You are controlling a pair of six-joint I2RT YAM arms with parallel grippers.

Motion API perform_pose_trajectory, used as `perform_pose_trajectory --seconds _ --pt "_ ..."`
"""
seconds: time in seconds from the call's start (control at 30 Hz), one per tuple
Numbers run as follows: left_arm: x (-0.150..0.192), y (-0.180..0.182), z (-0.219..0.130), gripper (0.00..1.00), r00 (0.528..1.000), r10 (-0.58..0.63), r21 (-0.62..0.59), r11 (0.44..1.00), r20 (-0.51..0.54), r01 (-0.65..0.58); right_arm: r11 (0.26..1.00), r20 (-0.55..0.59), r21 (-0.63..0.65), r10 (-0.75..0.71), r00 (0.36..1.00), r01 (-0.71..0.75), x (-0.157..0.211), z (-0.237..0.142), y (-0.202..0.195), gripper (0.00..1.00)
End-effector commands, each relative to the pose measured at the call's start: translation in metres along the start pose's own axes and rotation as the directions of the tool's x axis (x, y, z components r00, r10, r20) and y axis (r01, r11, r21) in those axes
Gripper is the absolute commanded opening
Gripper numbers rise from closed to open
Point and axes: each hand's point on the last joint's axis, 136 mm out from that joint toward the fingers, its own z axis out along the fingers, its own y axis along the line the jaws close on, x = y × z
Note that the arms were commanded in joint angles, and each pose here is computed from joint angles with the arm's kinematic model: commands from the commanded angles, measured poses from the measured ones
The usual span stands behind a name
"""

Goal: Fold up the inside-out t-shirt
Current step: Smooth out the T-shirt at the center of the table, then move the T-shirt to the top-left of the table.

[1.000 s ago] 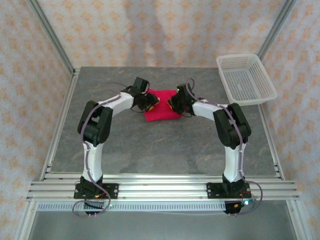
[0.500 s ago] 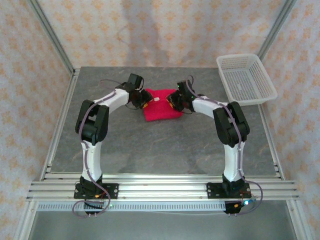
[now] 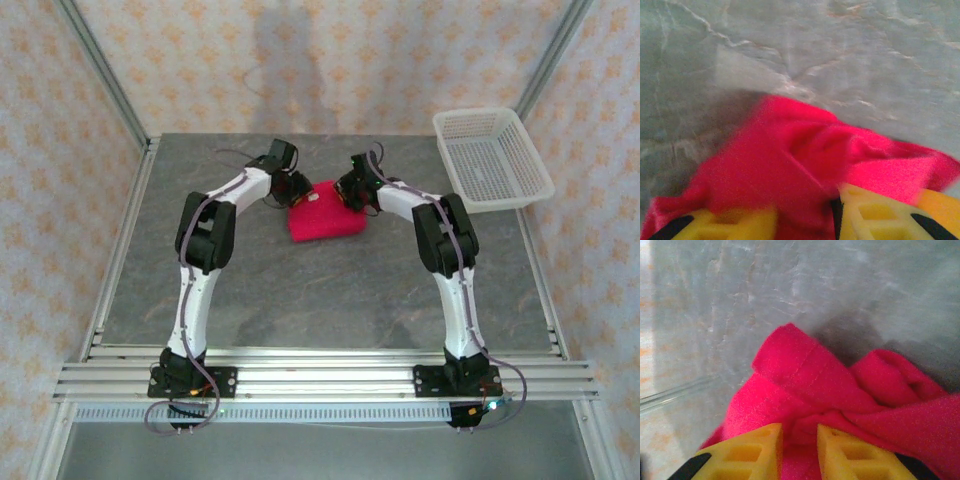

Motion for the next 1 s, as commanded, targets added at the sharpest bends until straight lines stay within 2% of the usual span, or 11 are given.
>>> perform_pose_trajectory --seconds 0.0,0.1,0.2,0.3,0.37,0.47,0.6,0.7,0.8,0.97 --pt "0.003 0.041 0.014 0.38 0.999 -0.036 -0.12 0.992 -0.016 0.034 0.992 -0.016 0.119 0.053 0.998 -0.051 0.007 0.024 -0.052 0.26" --pt "-0.006 0.023 -0.007 0.38 1.0 -0.01 -0.096 0.995 -0.01 0.01 0.998 -0.053 0.038 0.048 0.997 -0.046 0.01 0.012 -0.025 0.28" --pt "-0.021 -0.011 -0.056 0.39 0.995 0.066 -0.073 0.995 0.071 -0.061 0.999 -0.052 -0.049 -0.006 0.999 0.004 0.006 -0.025 0.023 0.35" --pt "-0.02 -0.046 -0.107 0.45 0.979 0.147 -0.055 0.989 0.143 -0.141 0.994 0.008 -0.08 -0.077 0.997 0.078 -0.007 -0.076 0.055 0.47" --pt "-0.008 -0.066 -0.125 0.47 0.966 0.193 -0.041 0.981 0.174 -0.188 0.99 0.07 -0.058 -0.125 0.99 0.129 -0.018 -0.105 0.057 0.53" --pt "0.029 -0.095 -0.121 0.47 0.962 0.21 0.034 0.975 0.173 -0.219 0.987 0.143 0.025 -0.162 0.976 0.16 -0.033 -0.131 0.029 0.56" --pt "0.077 -0.113 -0.077 0.47 0.98 0.181 0.139 0.972 0.079 -0.191 0.993 0.119 0.061 -0.107 0.987 0.1 -0.037 -0.143 -0.018 0.56" --pt "0.09 -0.097 -0.041 0.47 0.988 0.155 0.112 0.982 0.008 -0.155 0.992 0.108 0.086 -0.097 0.989 0.088 -0.032 -0.15 -0.043 0.56" --pt "0.087 -0.059 -0.017 0.47 0.988 0.15 0.016 0.989 -0.018 -0.15 0.989 0.101 0.109 -0.107 0.989 0.096 -0.028 -0.154 -0.059 0.56" --pt "0.078 0.015 -0.015 0.49 0.976 0.192 -0.115 0.972 -0.106 -0.204 0.985 0.072 0.129 -0.127 0.989 0.117 -0.024 -0.157 -0.062 0.56"
